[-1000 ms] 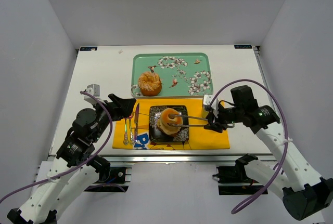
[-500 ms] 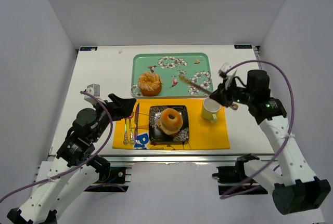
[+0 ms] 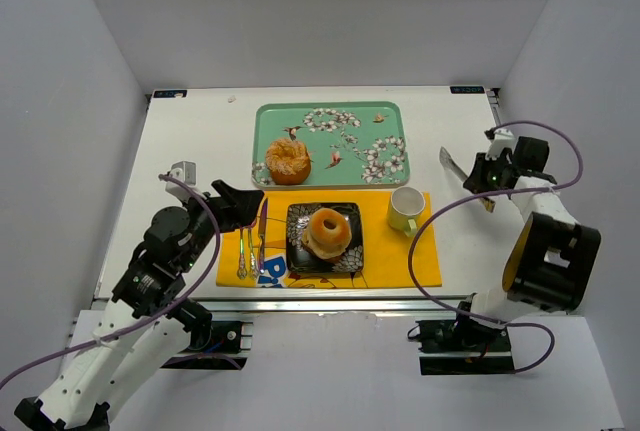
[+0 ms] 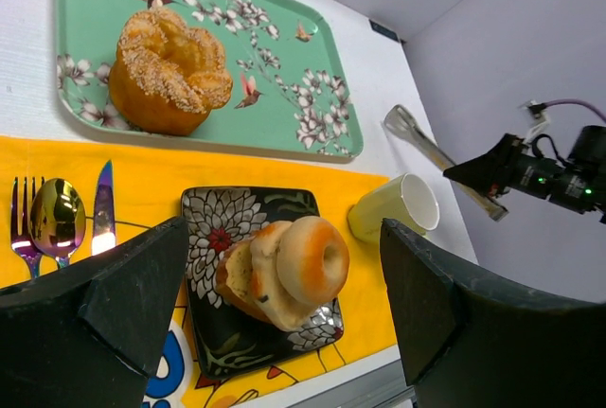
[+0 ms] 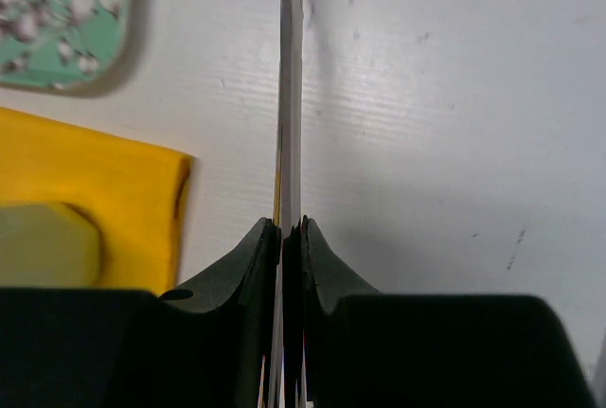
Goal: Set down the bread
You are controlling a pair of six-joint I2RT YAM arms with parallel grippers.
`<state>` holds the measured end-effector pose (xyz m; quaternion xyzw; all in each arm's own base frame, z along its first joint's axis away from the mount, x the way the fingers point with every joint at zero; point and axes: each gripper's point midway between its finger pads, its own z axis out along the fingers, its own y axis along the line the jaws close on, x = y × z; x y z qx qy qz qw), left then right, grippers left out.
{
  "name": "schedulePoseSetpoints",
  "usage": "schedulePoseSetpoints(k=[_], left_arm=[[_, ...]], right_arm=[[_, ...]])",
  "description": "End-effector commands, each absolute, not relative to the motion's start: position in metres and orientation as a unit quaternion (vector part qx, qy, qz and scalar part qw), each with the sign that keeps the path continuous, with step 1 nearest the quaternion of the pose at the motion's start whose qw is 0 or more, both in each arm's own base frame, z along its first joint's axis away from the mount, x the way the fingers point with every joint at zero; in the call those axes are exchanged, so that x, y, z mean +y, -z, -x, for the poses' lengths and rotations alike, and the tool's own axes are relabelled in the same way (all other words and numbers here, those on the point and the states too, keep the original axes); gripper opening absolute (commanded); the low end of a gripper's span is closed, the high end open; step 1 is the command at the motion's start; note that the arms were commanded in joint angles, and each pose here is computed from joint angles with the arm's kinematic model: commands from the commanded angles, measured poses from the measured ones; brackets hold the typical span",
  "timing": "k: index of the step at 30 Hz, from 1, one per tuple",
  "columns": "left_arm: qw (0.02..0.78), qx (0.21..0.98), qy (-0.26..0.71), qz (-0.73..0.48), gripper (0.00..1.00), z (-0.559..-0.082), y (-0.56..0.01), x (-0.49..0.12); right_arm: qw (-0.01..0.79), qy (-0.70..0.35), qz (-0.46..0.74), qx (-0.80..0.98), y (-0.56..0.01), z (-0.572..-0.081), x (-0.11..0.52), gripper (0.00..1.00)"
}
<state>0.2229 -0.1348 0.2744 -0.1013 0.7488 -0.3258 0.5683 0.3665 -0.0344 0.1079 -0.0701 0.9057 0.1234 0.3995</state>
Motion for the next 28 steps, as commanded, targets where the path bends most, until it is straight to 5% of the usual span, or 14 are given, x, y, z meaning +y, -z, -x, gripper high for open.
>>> schedulePoseSetpoints(k=[1,3,6,14,16,28], left_arm=[[0.567,0.75,0.329,0.089,0.91,-0.225,-0.279,-0.14],[0.567,0.75,0.329,0.09,0.91,-0.226,-0.28,-0.141],[0.569,0.747,0.331,0.095,0.91,-0.226,-0.281,-0.14],[0.568,0.752,0.323,0.092,0.92,-0.228,-0.283,-0.139],[0.568,0.753,0.321,0.088,0.92,-0.228,-0.285,-0.14],[0.574,0.748,0.322,0.087,0.93,-0.227,-0.294,-0.138]], right_arm=[[0.39,-0.092,0.066,0.914,-0.08,-0.375,-0.049,0.07],[0.378,-0.087,0.059,0.92,-0.065,-0.37,-0.051,0.12],[0.351,-0.081,0.047,0.932,-0.041,-0.357,-0.054,0.38],[0.323,-0.1,0.056,0.939,-0.03,-0.341,-0.053,0.7],[0.346,-0.104,0.067,0.93,-0.053,-0.347,-0.054,0.89],[0.461,-0.096,0.053,0.881,-0.211,-0.39,-0.061,0.89]])
